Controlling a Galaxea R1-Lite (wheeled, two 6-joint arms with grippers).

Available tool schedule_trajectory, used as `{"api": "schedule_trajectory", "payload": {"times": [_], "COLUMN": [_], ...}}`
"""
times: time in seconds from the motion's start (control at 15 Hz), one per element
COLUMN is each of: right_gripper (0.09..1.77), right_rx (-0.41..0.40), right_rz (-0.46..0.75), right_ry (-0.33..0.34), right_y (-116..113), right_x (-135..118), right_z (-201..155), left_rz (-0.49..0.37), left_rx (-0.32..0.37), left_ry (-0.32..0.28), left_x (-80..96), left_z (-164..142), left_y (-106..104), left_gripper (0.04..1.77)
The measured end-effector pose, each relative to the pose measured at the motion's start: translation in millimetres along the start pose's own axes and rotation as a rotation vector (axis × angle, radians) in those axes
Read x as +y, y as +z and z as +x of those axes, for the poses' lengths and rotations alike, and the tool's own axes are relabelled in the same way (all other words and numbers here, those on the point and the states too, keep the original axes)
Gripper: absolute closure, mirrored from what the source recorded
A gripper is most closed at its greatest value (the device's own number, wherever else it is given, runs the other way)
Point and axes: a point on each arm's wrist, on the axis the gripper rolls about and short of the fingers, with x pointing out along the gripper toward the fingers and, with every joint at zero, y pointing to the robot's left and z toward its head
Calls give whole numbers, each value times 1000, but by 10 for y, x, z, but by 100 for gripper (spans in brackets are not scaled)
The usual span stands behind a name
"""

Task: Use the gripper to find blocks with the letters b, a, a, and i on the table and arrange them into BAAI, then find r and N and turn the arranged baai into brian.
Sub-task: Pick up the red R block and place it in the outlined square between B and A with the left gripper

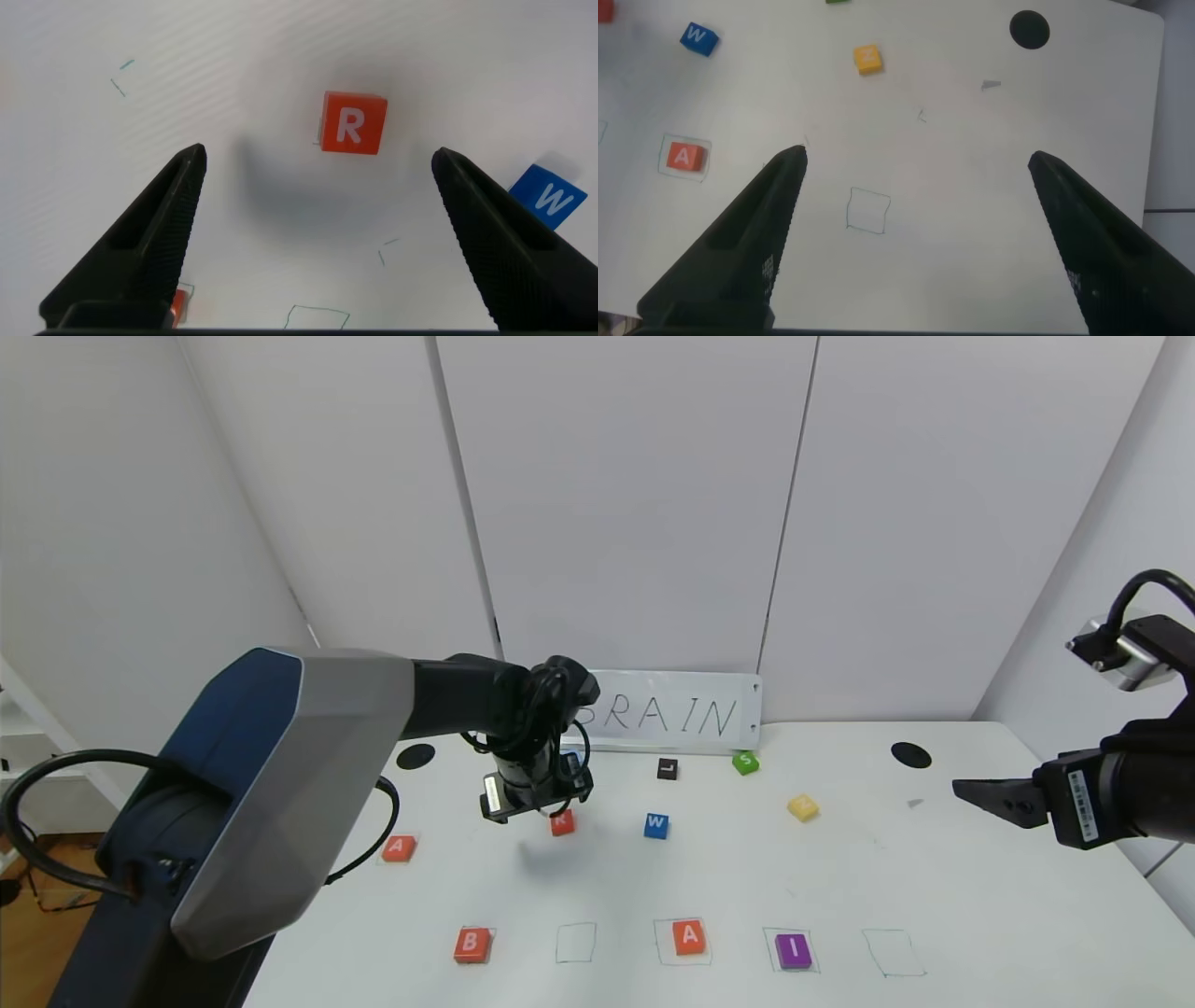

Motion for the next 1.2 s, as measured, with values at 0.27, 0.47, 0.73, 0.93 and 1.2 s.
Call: {"api": "schedule_trajectory", "payload": {"times": [0.27,0.47,0.73,0.93,1.2], "right_gripper": [15,15,15,15,15], "right_rx": [0,0,2,3,0], "right_rz": [0,0,-4,-6,-6], "right_ry": [1,1,6,7,8], "right_y": [-1,-1,-9,-12,-11], "right_x": [3,3,15,20,20], "right_z": [-1,-3,-2,-2,-5], "left_rz": [6,-13,-11,-7,1], "left_rx": [-6,-38,-52,-58,-70], "left_ry": [16,34,43,41,68], "left_x": [-93,-121,-162,-180,-189], "left_z": [140,212,285,298,342], "left_y": [-103,-118,-163,-176,-206], "left_gripper": [10,9,9,9,9]}}
